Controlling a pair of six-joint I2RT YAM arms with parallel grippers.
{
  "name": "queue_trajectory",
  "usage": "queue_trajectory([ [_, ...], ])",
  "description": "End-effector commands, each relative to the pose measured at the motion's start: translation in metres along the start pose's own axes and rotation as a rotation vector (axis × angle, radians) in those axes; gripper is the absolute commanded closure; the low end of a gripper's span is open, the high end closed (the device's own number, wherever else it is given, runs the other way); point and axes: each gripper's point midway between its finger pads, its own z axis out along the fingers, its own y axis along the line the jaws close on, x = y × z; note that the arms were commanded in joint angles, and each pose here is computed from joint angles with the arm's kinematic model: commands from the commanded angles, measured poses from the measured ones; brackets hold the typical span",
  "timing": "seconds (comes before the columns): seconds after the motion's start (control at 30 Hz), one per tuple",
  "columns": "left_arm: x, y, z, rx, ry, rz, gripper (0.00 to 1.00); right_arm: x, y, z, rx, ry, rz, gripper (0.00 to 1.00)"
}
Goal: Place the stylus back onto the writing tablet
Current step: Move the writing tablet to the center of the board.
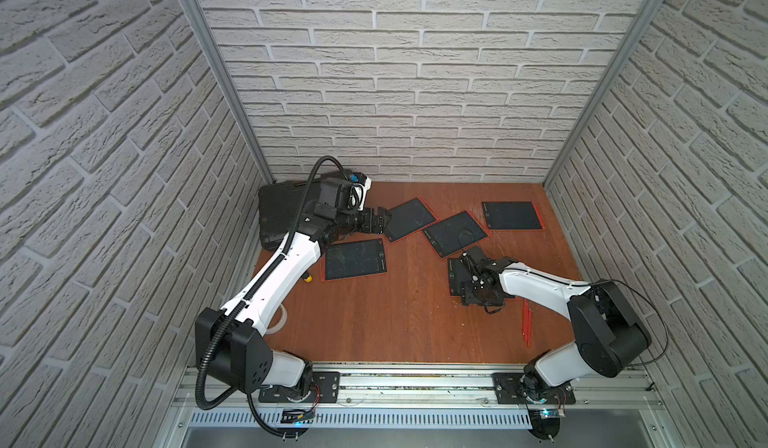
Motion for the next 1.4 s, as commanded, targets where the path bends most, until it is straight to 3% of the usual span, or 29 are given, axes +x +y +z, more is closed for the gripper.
queue_trajectory([
  [0.0,-0.001,-0.003,0.001,0.007,-0.004,0.017,0.02,-0.011,-0.017,0.002,0.045,-0.004,0.013,0.27],
  [0.37,-0.002,-0.003,0.001,0.008,-0.006,0.015,0.02,-0.049,-0.030,-0.014,0.004,-0.038,0.084,0.28],
  [0.63,-0.002,-0.005,0.000,0.016,-0.007,0.015,0.02,-0.039,0.037,-0.041,-0.296,-0.078,-0.035,0.36],
  [0.77,-0.002,-0.005,0.001,0.020,-0.007,0.012,0.02,-0.038,0.067,-0.043,-0.362,-0.090,-0.085,0.36],
  [1.07,0.000,-0.004,0.002,0.014,-0.001,0.015,0.02,-0.044,0.088,-0.022,-0.350,-0.052,-0.092,0.33],
  [1.37,-0.001,-0.004,0.003,0.015,0.000,0.013,0.02,-0.047,0.073,-0.002,-0.235,-0.032,-0.076,0.32],
])
